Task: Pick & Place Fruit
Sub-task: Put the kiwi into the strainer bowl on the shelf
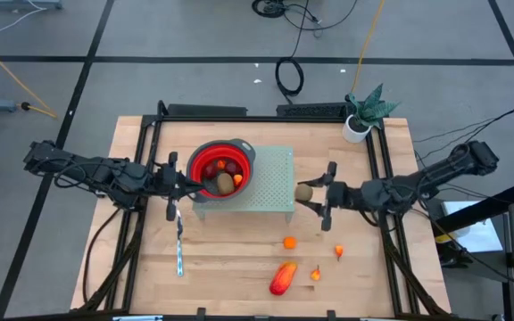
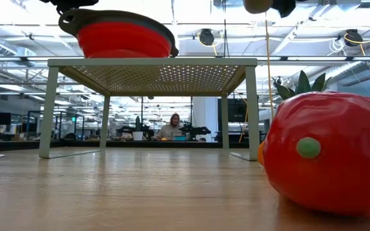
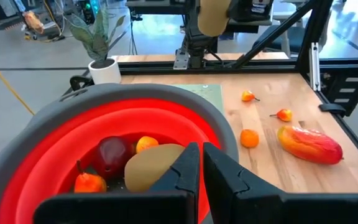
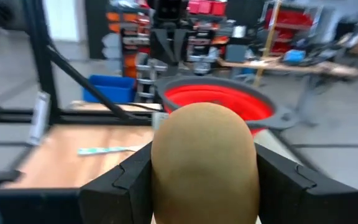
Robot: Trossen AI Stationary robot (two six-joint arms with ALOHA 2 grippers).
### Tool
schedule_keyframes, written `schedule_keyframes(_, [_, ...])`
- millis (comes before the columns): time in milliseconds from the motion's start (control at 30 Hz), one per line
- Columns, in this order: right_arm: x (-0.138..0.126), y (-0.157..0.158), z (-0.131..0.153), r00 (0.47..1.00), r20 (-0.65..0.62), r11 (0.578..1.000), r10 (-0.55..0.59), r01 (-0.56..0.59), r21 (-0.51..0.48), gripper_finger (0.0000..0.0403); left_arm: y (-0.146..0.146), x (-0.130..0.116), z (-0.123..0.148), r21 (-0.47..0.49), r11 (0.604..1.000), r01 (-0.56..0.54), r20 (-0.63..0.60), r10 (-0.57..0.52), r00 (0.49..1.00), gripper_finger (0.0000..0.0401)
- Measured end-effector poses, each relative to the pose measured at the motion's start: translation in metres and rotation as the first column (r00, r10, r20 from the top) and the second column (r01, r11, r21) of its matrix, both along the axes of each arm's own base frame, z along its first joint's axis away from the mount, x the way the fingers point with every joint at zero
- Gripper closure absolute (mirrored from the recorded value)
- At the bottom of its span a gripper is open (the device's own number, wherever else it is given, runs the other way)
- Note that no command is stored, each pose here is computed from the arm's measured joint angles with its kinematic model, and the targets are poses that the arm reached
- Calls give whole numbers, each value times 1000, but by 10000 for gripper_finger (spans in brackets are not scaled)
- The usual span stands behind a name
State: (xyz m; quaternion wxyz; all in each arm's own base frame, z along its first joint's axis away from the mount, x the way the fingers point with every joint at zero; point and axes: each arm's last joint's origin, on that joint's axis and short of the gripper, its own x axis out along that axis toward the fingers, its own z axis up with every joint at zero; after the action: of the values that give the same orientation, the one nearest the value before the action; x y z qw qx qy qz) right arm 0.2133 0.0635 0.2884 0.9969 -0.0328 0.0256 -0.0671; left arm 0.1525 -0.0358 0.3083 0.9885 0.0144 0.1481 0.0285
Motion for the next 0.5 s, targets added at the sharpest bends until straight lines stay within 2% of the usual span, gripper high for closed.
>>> schedule_keyframes(100, [4, -8, 1, 997, 18, 992, 69, -70, 109, 204, 0, 0, 0, 9, 1000, 2, 0, -2, 1000, 382])
schedule_keyframes(233, [7, -18, 4, 983, 68, 952, 168, -180, 248, 204, 0, 0, 0, -3, 1000, -2, 1, 2, 1000, 382])
schedule_keyframes(500, [10, -35, 16, 926, 214, 842, 310, -372, 391, 204, 1, -4, 4, -14, 1000, -3, 28, 4, 1000, 382])
